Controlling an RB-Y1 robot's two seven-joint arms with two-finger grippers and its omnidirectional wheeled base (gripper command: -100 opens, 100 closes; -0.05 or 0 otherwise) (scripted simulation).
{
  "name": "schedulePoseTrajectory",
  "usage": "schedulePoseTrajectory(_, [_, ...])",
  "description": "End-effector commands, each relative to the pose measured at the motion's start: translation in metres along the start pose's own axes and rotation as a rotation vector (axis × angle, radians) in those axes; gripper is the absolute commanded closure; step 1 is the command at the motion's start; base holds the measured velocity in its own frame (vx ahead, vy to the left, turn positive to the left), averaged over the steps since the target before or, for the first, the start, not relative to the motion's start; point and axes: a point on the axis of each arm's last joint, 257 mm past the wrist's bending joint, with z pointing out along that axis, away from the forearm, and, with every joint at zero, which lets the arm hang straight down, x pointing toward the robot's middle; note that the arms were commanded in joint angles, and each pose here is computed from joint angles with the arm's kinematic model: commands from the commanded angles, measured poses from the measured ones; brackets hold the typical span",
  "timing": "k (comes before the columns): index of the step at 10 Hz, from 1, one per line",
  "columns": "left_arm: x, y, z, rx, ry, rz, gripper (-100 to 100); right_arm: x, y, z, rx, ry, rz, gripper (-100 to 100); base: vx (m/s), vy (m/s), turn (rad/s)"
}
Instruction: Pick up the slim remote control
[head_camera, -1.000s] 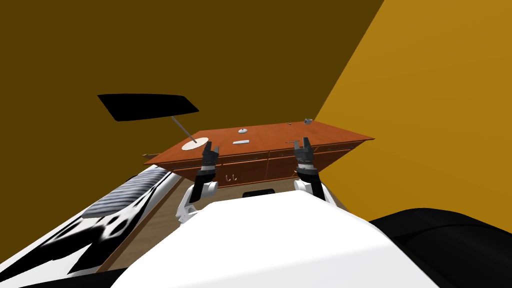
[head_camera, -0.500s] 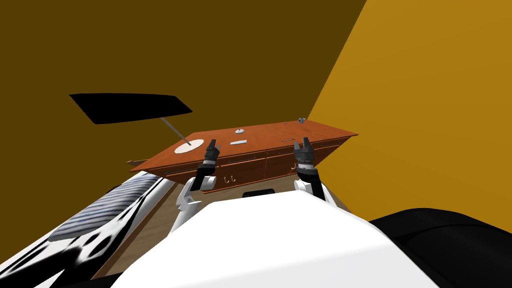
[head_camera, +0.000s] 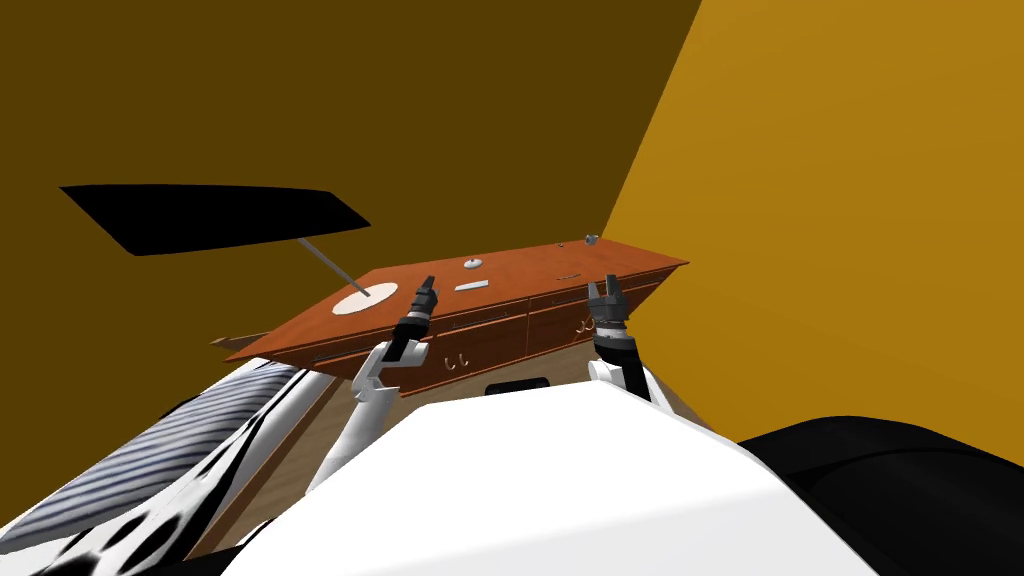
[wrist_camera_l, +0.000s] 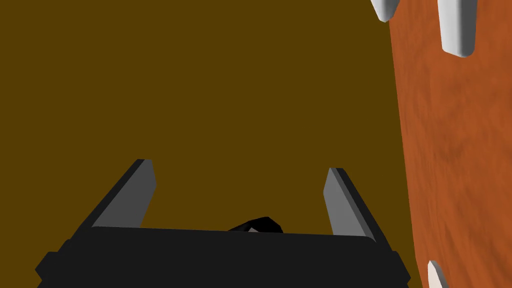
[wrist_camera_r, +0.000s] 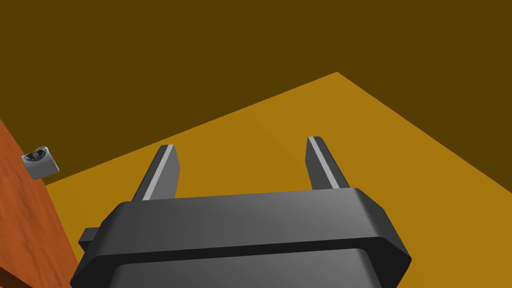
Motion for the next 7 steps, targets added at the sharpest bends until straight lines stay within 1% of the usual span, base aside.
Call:
schedulePoseTrajectory(1, [-0.003,0.006,0.005,-0.024,-0.002,0.006,-100,0.000,0.000,0.000,0.000,0.000,0.000,0,-0.011,0.012,0.014])
schedulePoseTrajectory(2, [-0.016,0.017,0.018,-0.061,-0.002,0.046,-100,0.000,0.000,0.000,0.000,0.000,0.000,0,-0.018,0.012,-0.197])
schedulePoseTrajectory(3, [-0.017,0.020,0.020,-0.080,-0.006,0.046,-100,0.000,0.000,0.000,0.000,0.000,0.000,0,-0.021,0.021,-0.129])
schedulePoseTrajectory(4, [-0.032,0.028,0.032,-0.108,-0.012,0.081,-100,0.000,0.000,0.000,0.000,0.000,0.000,0,-0.034,0.020,-0.238])
schedulePoseTrajectory(5, [-0.034,0.030,0.035,-0.126,-0.017,0.084,-100,0.000,0.000,0.000,0.000,0.000,0.000,0,-0.031,0.029,-0.094])
schedulePoseTrajectory(6, [-0.035,0.036,0.035,-0.147,-0.020,0.084,-100,0.000,0.000,0.000,0.000,0.000,0.000,0,-0.012,0.016,0.034])
schedulePoseTrajectory(7, [-0.054,0.042,0.046,-0.177,-0.032,0.120,-100,0.000,0.000,0.000,0.000,0.000,0.000,0,-0.026,0.008,-0.217])
